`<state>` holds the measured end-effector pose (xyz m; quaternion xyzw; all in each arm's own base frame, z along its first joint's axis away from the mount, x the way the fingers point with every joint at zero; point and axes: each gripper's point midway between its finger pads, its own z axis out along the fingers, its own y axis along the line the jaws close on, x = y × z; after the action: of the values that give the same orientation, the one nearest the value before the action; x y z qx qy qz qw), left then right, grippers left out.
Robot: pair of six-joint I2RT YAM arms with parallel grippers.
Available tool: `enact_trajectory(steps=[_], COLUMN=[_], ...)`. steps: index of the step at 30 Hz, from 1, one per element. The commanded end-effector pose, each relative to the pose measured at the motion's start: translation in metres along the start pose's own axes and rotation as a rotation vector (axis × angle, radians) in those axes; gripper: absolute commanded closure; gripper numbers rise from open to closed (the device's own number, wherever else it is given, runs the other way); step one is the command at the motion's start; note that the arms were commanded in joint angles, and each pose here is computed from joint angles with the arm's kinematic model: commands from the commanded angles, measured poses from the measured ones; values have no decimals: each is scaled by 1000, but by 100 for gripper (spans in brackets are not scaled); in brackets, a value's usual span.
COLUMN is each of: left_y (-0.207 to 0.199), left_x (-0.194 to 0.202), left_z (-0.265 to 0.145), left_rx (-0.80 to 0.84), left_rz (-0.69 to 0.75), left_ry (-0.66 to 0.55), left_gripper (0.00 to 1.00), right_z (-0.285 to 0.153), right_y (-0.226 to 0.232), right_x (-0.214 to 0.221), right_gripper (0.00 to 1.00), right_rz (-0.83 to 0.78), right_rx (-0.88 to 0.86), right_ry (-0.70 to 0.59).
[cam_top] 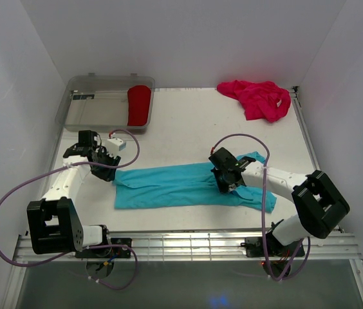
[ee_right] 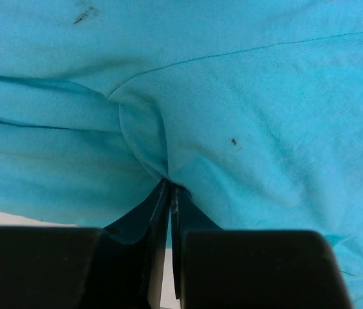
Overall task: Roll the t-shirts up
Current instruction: Fold the T-shirt at the center of the board.
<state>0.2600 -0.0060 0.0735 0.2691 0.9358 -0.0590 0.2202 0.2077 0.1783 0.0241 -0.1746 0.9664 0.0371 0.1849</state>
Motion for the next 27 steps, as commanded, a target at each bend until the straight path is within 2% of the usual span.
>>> enact_trajectory(steps=[1,12,20,23,24,27], left_y=[4,3,3,3,3,5], left_x=[0,-7,-6,-5,-4,-2], left_z=[-9,-10,-11,-14,-14,-16], left_rx=[-29,-14,-16,-19,-20,-34], left_rz=[18,16,24,33,40,43], left_ry=[-10,-23,-22,-20,-17,-6], left_gripper=[53,53,53,53,52,52], right_z=[-5,-38,-28,-24,-24,-26], right_y=[9,34,49,49,51,51], right_x=[-11,-30,-17,-15,-15,-17], right_gripper=[92,92,92,83,71,53], right_rz=[0,-18,-25,-29,-33,-36], right_rx=[-43,-209,-298,-298,-302,-307], right_ry=[-42,-132,-101,-85,-85,-94])
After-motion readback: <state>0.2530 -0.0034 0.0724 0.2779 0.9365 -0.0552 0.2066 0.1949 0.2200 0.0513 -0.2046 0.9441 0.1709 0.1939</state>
